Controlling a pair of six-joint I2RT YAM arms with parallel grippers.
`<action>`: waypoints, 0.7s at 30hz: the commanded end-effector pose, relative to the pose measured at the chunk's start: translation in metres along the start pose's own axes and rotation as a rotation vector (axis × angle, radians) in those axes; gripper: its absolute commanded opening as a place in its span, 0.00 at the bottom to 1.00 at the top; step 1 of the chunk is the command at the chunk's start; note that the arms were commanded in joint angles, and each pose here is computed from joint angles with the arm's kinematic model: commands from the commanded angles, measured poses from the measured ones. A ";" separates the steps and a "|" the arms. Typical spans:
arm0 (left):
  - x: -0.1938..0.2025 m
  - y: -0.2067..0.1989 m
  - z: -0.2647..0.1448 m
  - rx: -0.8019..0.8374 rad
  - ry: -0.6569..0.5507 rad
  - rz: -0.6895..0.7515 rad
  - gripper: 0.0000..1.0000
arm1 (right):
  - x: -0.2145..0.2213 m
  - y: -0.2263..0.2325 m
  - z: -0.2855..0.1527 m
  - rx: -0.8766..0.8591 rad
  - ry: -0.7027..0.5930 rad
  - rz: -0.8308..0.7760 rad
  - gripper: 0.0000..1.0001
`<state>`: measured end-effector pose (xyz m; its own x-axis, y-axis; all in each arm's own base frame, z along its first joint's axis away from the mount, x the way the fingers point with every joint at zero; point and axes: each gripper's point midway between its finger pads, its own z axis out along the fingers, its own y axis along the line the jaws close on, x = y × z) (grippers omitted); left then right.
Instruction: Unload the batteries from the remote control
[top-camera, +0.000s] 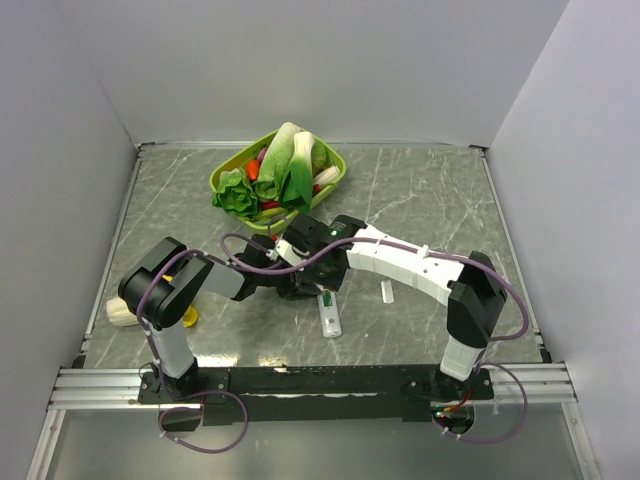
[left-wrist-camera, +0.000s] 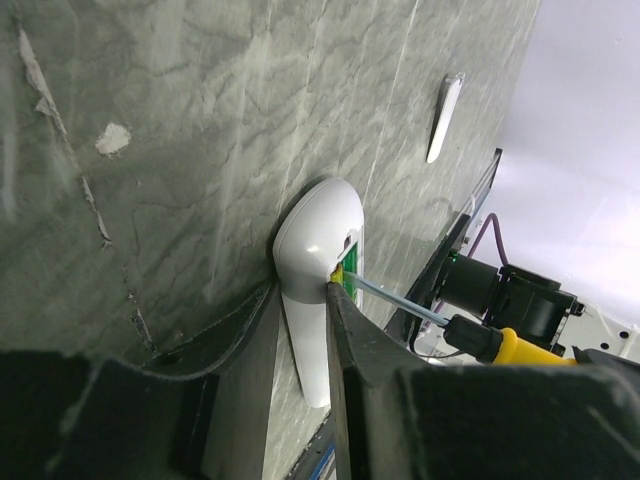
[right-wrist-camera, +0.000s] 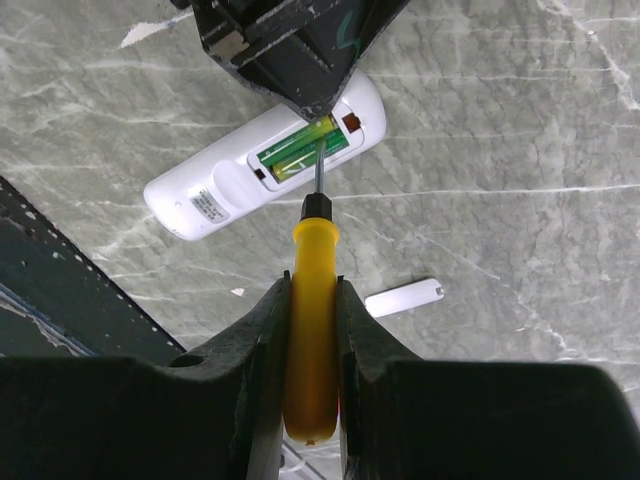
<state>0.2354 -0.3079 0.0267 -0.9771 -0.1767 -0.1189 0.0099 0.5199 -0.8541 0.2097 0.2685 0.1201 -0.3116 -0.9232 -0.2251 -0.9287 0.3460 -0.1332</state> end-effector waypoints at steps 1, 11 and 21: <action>-0.003 -0.012 0.001 0.052 -0.004 0.018 0.29 | -0.021 0.002 0.020 -0.005 -0.037 0.023 0.00; -0.005 -0.008 0.005 0.029 -0.014 0.003 0.29 | -0.034 -0.004 0.034 -0.027 -0.126 0.042 0.00; -0.005 0.003 0.009 -0.017 -0.020 -0.015 0.28 | -0.016 -0.010 0.054 -0.043 -0.186 0.101 0.00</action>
<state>0.2363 -0.3080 0.0247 -0.9761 -0.1927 -0.1006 -0.0150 0.5213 -0.8532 0.2349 0.3079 0.1132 -0.3116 -0.8324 -0.4582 -0.9155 0.3922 -0.0900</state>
